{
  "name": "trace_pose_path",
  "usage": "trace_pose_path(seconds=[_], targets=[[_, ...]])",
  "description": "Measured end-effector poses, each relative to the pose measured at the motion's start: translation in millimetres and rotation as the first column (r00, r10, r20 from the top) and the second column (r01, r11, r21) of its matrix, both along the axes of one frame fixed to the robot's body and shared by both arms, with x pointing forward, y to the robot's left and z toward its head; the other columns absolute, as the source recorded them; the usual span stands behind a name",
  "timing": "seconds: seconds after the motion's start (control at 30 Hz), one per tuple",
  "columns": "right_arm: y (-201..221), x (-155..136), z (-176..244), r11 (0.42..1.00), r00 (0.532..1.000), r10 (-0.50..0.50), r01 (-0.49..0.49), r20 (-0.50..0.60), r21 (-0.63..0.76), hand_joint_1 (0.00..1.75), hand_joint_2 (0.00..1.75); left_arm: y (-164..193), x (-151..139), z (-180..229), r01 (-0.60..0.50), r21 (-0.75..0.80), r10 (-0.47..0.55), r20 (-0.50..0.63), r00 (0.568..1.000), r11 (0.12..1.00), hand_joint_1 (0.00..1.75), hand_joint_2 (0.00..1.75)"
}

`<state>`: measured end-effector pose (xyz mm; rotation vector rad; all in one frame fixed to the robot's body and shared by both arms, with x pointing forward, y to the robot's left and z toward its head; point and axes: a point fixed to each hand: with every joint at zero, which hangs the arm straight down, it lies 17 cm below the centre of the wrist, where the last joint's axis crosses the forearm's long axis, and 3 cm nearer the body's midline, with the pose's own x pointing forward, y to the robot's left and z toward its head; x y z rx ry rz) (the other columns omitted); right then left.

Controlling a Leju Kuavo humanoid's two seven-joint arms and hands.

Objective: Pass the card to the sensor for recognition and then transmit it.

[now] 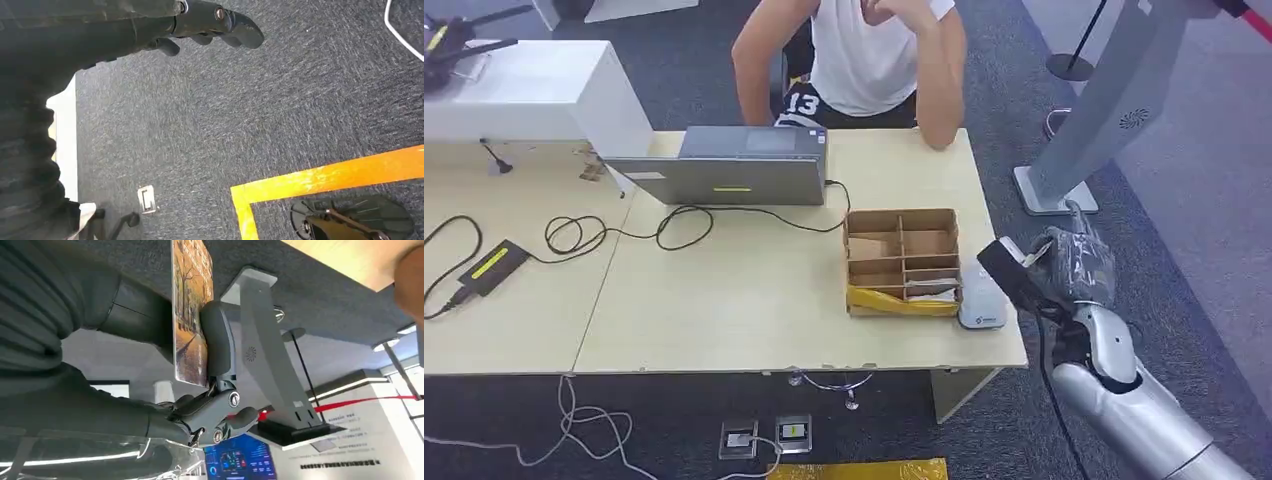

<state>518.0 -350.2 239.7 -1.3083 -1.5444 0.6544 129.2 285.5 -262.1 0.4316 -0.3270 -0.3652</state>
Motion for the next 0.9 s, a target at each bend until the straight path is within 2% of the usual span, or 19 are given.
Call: trace_pose_path(seconds=[0.33, 0.9], targets=[[-12, -8, -22, 1.0, 0.997, -0.022, 0.021, -0.07, -0.016, 1.75, 1.75, -4, 4, 1, 0.005, -0.011, -0.005, 0.004, 1.0, 1.0, 0.0, 1.75], [6, -10, -60, 0.999, 0.984, 0.018, -0.025, -0.176, -0.039, 1.75, 1.75, -7, 14, 2, 0.025, -0.02, -0.024, 0.016, 1.0, 0.999, 0.0, 1.75]])
